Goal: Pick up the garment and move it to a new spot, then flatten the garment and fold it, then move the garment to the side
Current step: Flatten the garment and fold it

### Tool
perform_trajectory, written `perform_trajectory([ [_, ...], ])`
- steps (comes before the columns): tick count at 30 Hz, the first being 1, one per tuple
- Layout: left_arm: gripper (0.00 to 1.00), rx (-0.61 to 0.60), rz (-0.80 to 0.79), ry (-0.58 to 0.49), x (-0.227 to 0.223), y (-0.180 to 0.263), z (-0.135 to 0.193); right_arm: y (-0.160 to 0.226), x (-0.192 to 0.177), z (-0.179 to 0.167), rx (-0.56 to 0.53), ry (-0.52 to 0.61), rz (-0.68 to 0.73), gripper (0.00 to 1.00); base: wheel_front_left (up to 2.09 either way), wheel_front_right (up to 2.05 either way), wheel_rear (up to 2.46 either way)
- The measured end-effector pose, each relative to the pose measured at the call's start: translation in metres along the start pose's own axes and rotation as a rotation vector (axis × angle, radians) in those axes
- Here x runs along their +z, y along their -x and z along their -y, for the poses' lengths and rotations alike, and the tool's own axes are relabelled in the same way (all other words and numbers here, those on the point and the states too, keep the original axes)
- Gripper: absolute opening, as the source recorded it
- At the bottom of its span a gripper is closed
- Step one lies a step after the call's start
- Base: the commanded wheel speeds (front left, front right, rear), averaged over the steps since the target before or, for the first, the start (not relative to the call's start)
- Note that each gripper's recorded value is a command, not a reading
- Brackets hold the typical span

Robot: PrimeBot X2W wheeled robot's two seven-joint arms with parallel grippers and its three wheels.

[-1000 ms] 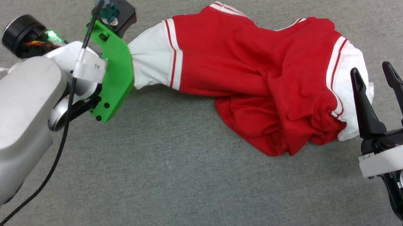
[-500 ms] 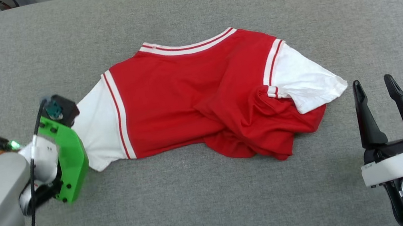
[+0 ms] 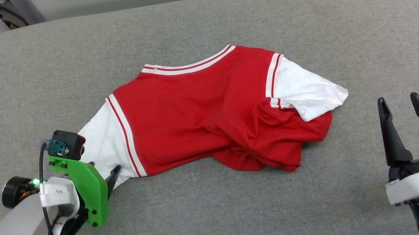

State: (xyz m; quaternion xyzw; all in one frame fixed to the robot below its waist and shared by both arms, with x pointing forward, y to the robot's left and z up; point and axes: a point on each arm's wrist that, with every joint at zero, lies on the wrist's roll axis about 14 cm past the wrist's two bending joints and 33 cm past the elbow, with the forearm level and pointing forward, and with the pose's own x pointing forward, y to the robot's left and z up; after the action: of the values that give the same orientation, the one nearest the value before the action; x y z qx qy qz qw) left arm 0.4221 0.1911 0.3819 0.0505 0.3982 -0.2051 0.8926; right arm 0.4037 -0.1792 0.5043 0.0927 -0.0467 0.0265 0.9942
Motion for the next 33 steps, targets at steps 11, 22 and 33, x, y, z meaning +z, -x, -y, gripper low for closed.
perform_trajectory([
  [11,1.00,0.203,0.506,-0.030,0.067,0.055,-0.010,-0.015,0.071,0.005,-0.007,0.135,0.209,1.00,0.00,0.00,0.00],
  [22,1.00,0.397,0.770,0.012,0.097,0.109,-0.013,-0.065,0.154,-0.030,0.177,0.357,0.451,1.00,0.00,0.00,0.00],
  [33,1.00,0.468,0.824,0.047,0.075,0.116,-0.003,-0.108,0.062,-0.049,0.403,0.487,-0.111,1.00,0.00,0.00,0.00],
])
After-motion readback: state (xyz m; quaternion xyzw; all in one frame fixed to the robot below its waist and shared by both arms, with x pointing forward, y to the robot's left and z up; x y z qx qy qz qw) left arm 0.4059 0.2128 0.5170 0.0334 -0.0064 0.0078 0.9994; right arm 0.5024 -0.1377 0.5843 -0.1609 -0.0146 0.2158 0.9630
